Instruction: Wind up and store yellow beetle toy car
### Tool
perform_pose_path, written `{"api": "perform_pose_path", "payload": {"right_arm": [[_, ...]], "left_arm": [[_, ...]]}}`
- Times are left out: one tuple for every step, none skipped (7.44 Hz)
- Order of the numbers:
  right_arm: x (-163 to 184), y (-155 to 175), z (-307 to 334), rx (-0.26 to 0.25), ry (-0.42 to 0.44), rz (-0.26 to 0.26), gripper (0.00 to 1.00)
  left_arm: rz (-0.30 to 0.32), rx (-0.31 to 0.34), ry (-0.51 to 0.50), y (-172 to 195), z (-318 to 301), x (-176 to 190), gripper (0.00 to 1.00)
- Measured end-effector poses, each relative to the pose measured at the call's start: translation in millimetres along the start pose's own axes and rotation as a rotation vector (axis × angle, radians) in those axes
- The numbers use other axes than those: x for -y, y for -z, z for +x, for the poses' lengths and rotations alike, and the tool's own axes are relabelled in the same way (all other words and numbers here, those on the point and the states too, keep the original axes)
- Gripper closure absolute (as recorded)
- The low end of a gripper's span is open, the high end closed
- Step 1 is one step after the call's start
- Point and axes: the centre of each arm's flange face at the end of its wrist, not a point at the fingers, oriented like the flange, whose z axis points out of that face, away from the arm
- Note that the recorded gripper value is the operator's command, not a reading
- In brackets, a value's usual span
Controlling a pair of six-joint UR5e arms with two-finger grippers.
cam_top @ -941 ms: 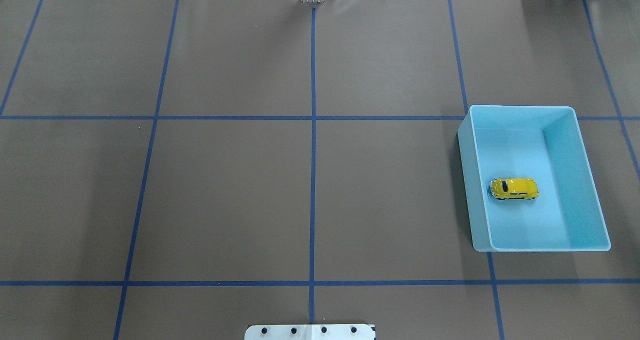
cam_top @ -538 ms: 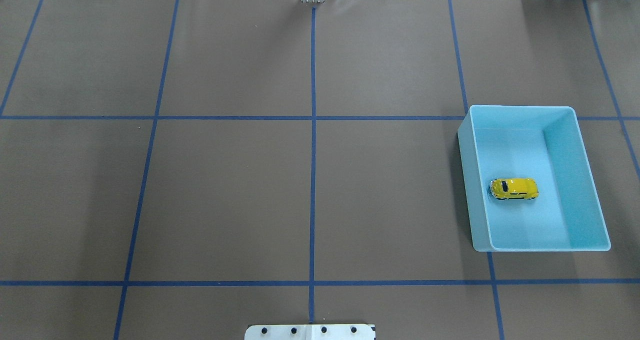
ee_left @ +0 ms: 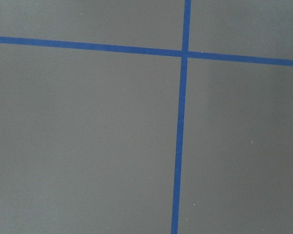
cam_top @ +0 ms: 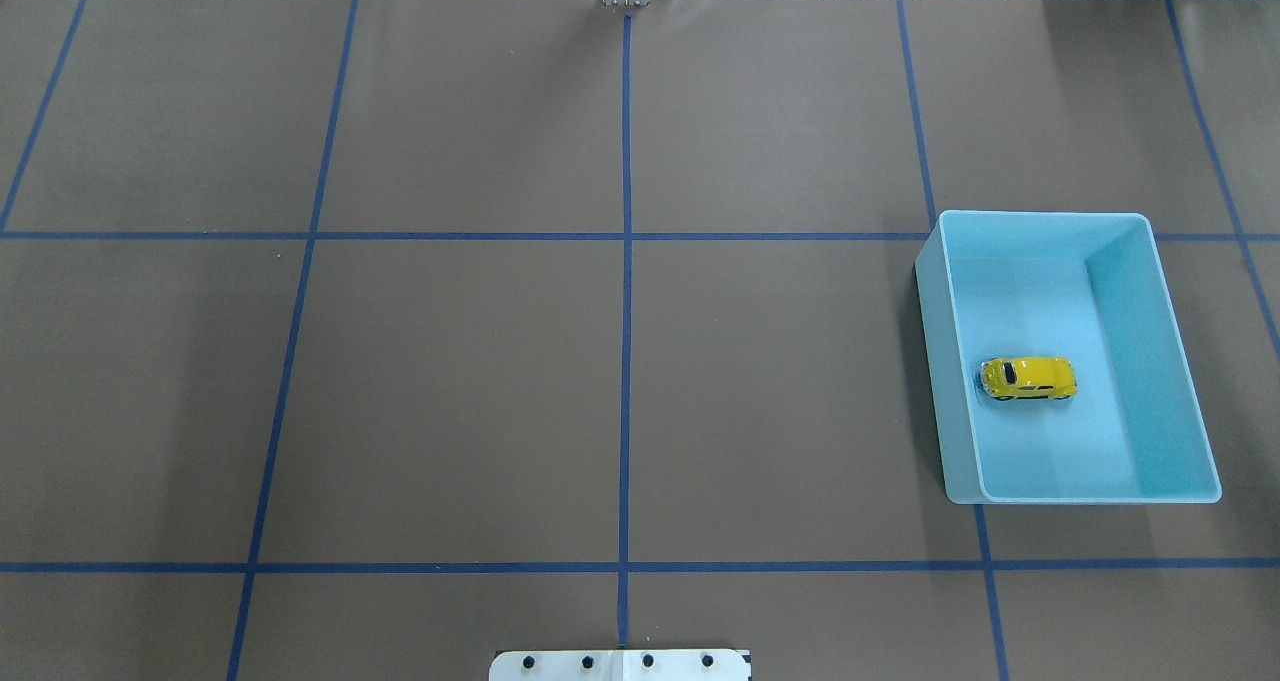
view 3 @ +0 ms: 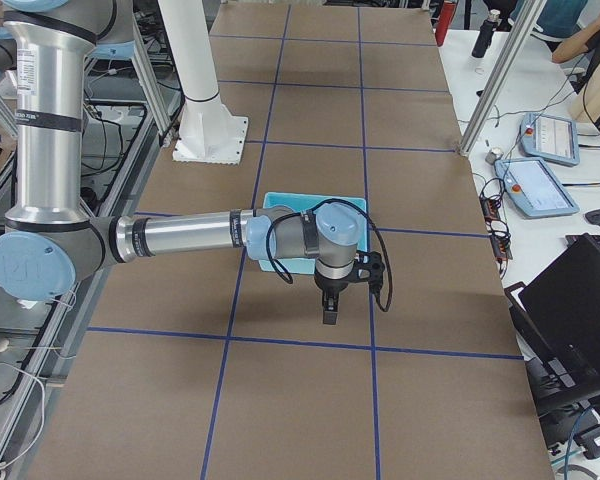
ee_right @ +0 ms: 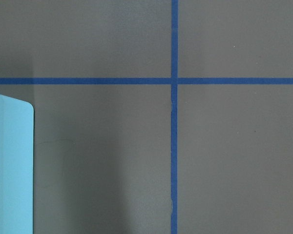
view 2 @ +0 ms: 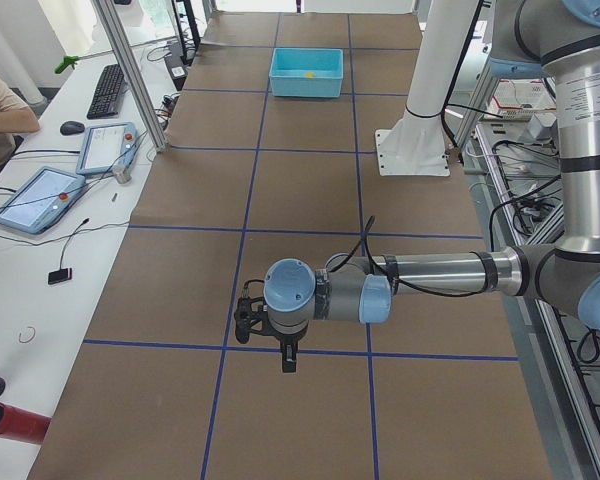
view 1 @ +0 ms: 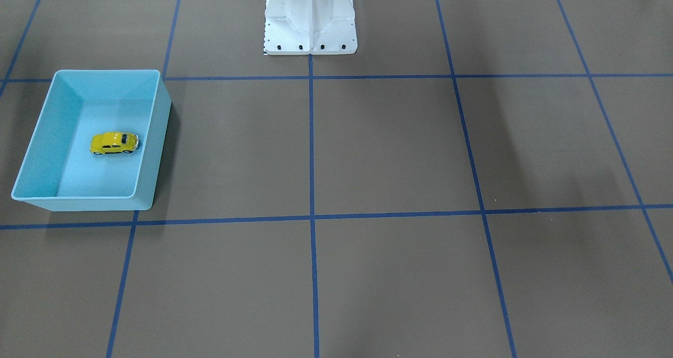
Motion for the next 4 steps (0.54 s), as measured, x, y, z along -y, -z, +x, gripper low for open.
{"api": "perform_pose_path", "payload": {"right_arm": [[0.1, -1.5, 1.4, 0.0, -0.003, -0.002, 0.0], [0.3, -2.4, 2.1, 0.0, -0.004, -0.003, 0.0], [0.3, -2.7, 2.3, 0.001, -0.004, -0.003, 0.0], [0.4, -3.0, 2.5, 0.001, -0.004, -0.004, 0.0]], "left_arm": [[0.001, -0.001, -0.001, 0.3, 0.5, 0.3, 0.0], [0.001, -0.001, -0.001, 0.5, 0.7, 0.4, 0.0], [0.002, -0.002, 0.0, 0.7, 0.8, 0.5, 0.0], [0.002, -0.003, 0.0, 0.8, 1.0, 0.6, 0.0]]}}
